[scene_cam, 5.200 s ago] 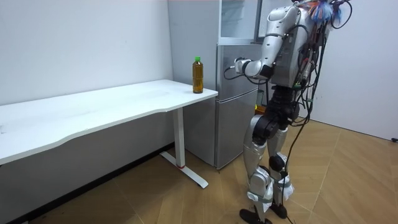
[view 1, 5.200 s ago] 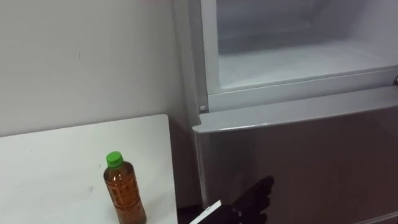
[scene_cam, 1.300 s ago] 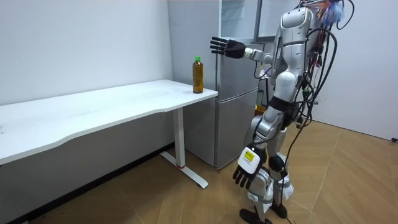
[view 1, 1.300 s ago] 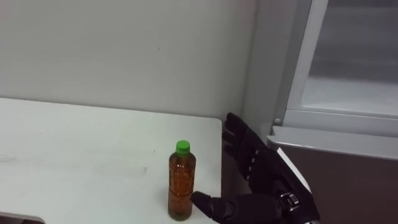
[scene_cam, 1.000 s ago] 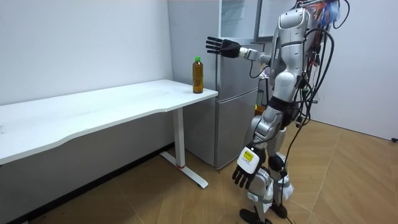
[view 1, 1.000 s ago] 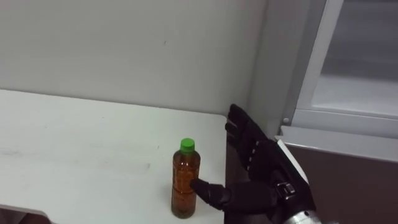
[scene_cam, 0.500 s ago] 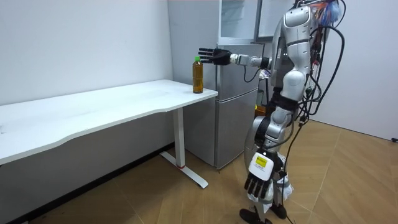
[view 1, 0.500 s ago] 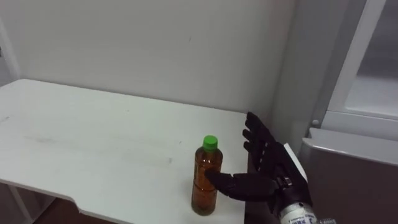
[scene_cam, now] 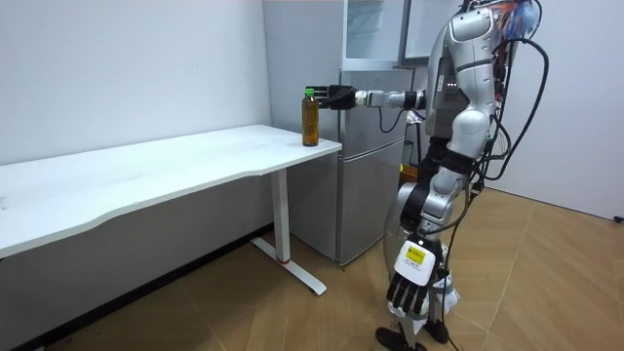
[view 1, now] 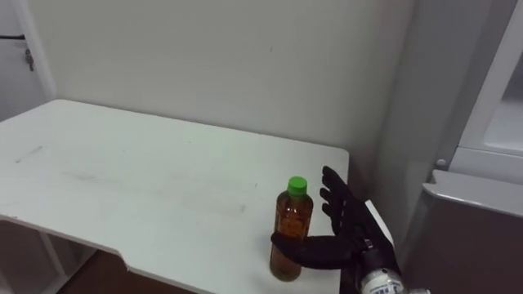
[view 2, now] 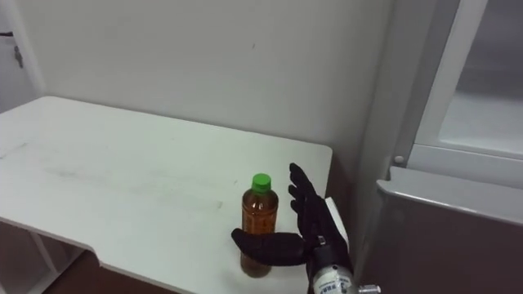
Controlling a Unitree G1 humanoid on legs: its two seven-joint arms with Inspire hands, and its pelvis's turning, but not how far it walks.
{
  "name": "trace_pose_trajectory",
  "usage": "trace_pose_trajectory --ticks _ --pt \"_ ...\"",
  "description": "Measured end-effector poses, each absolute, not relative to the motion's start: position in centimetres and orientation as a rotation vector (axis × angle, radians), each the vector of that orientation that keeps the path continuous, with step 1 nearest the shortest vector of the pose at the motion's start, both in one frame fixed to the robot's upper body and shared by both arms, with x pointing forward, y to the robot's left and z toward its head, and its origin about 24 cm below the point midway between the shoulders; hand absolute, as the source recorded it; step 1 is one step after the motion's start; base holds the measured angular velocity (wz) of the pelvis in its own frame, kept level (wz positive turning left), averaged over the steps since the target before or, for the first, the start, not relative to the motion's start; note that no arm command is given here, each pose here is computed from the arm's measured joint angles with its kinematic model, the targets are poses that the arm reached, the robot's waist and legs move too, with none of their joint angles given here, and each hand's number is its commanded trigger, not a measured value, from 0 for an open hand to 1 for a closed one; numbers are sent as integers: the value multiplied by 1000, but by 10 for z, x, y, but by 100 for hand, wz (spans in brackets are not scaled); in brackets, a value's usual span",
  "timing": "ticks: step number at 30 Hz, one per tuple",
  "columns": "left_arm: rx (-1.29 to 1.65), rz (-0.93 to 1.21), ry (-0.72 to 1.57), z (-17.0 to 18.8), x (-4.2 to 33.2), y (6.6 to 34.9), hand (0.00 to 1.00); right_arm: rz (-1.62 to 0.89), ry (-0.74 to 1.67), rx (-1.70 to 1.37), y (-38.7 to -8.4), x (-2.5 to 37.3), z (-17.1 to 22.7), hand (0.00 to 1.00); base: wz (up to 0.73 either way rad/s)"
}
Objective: Put the bottle in the upper fridge
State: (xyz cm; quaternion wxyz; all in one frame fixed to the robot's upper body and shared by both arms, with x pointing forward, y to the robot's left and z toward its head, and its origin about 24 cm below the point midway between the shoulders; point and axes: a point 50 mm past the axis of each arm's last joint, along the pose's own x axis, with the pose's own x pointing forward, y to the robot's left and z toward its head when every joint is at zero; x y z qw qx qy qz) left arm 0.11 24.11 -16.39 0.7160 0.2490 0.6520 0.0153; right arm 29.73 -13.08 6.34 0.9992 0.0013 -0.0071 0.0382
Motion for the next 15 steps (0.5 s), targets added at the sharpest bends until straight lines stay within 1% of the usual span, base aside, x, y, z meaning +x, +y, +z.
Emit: trace_pose_trajectory --ticks 6,15 --pt "555 35 1460 -164 0 241 0 67 -1 -37 -131 307 62 0 10" --pt "586 16 1446 -163 5 241 0 62 37 -56 -132 309 56 0 0"
